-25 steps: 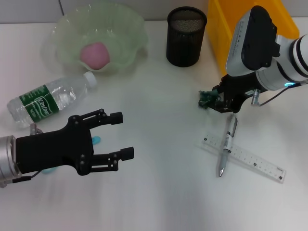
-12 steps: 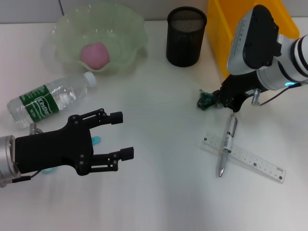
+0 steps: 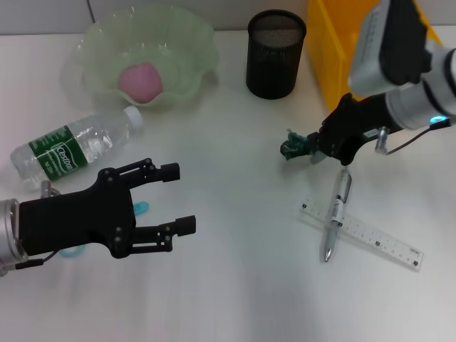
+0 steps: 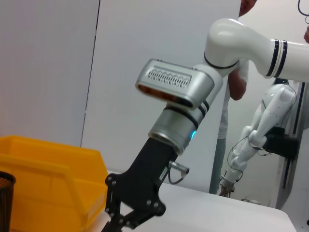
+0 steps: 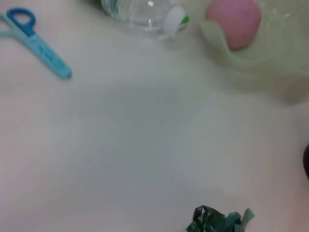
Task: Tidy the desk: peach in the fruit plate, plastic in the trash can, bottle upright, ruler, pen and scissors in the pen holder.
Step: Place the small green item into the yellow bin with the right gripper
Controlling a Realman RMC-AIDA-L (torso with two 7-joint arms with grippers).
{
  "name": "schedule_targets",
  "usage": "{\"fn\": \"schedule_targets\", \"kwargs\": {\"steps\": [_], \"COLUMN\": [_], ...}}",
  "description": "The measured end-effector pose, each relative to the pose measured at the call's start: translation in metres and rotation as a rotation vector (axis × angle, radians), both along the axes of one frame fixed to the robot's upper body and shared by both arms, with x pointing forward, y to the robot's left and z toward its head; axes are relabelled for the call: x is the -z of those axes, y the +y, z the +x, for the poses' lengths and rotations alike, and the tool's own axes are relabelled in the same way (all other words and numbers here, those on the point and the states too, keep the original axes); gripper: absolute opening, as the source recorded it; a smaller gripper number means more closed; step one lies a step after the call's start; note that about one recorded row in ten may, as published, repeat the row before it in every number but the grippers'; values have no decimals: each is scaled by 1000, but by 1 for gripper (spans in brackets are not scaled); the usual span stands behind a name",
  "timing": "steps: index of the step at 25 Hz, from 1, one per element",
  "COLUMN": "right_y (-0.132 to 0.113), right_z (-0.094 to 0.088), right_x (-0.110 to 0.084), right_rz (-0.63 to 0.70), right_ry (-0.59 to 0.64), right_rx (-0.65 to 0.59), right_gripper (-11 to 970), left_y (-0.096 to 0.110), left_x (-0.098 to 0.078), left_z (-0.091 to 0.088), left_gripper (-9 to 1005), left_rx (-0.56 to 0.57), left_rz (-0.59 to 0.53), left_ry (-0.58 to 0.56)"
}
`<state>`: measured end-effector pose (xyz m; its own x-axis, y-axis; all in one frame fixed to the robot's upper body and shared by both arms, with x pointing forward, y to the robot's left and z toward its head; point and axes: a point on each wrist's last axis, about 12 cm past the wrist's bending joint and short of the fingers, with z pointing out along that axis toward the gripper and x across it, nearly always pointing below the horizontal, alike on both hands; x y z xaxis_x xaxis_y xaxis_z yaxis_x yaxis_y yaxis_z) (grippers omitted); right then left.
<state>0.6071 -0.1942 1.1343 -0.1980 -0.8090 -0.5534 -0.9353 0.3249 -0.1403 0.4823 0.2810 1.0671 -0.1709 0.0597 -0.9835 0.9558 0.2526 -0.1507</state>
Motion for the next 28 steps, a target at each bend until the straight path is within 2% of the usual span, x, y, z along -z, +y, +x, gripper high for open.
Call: {"fn": "schedule_targets", "kwargs": {"steps": [7, 8, 10, 12, 13, 14, 17, 18, 19, 23, 28], "right_y": [-20, -33, -38, -53, -70, -70, -93, -108, -108, -126, -131], "right_z": [-6, -8, -9, -11, -12, -12, -11, -10, -10, -6, 3], "right_x": [-31, -44, -48, -58, -66, -66, -70, -70, -70, -62, -52], "right_rz": [194, 281, 320, 422, 517, 517, 625, 687, 687, 760, 757], "right_ry": [44, 37, 34, 11, -26, -26, -92, -139, -139, -193, -223], "right_rx": [44, 68, 75, 107, 161, 161, 262, 337, 337, 472, 570], "right_gripper": [-3, -3, -2, -2, -2, -2, -2, -2, -2, -3, 27], "left_y": [0, 0, 0, 0, 0, 0, 0, 1, 1, 1, 1], "left_x": [0, 0, 0, 0, 0, 0, 0, 1, 1, 0, 0], "left_z": [0, 0, 0, 0, 0, 0, 0, -1, -1, 0, -1], "left_gripper": [841, 841, 841, 841, 841, 840, 840, 840, 840, 839, 838], "left_rx": [0, 0, 0, 0, 0, 0, 1, 1, 2, 4, 4], "left_rz": [0, 0, 0, 0, 0, 0, 1, 4, 5, 5, 5], "left_ry": [0, 0, 0, 1, 1, 1, 1, 2, 2, 1, 2]}}
